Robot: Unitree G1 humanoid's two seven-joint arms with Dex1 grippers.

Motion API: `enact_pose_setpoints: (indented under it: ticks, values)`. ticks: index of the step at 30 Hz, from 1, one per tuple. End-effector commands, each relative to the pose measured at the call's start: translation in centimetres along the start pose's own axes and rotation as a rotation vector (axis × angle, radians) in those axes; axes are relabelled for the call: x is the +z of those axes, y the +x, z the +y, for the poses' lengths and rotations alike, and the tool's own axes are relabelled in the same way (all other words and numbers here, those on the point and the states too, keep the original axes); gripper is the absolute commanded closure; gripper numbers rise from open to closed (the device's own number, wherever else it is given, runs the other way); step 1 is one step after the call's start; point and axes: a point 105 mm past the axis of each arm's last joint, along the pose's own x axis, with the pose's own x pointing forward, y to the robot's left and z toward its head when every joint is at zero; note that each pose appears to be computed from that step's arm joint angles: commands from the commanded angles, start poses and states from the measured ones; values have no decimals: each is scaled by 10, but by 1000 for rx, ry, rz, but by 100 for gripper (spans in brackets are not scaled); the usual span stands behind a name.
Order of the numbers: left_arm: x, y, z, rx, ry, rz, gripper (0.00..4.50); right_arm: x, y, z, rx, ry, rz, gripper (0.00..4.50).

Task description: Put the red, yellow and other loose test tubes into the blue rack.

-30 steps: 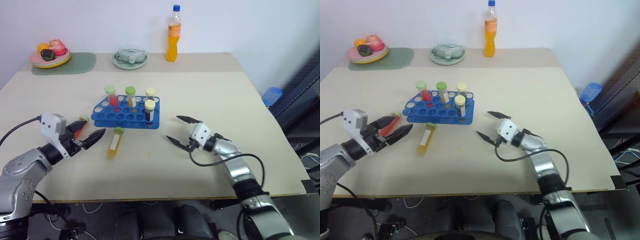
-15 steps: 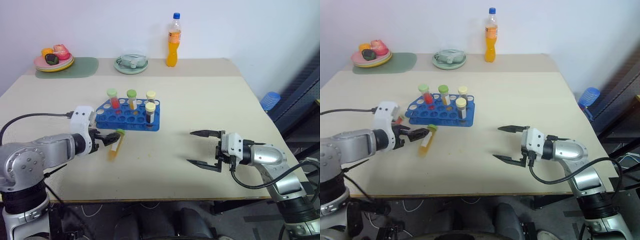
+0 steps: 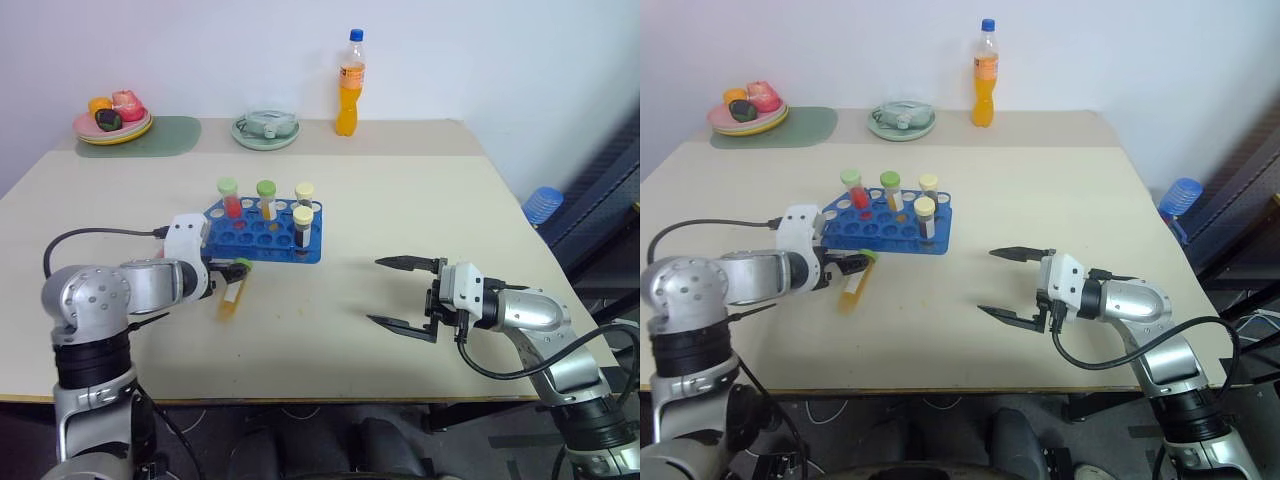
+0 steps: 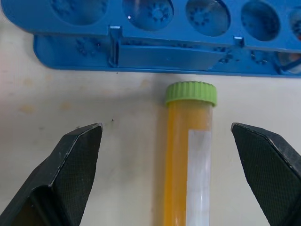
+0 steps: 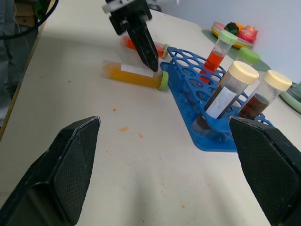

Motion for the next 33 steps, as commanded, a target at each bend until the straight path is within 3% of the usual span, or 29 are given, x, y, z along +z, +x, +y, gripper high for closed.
enact_pose_setpoints:
  ticks: [1,3,6,11,13,21,33]
  values:
    - [6,2,-10,0,16,-2,0,14,-3,-4,-6,-48,-20,3]
    - [5,5,-15,-15,5,15,0,15,-3,-4,-5,-49,-20,3]
    - [2,7,-18,-21,7,34,85,16,-3,-4,-6,-50,-20,0]
    - [-4,10,-19,-10,4,65,325,16,-4,-3,-9,-50,-16,0]
    - [-5,10,-19,-10,3,69,377,15,-3,-3,-11,-50,-15,0]
    - [-5,4,-15,-5,8,47,377,13,-2,-4,-16,-47,-14,0]
    - [20,-30,-16,-113,166,-267,377,11,3,-8,-16,-51,-23,0]
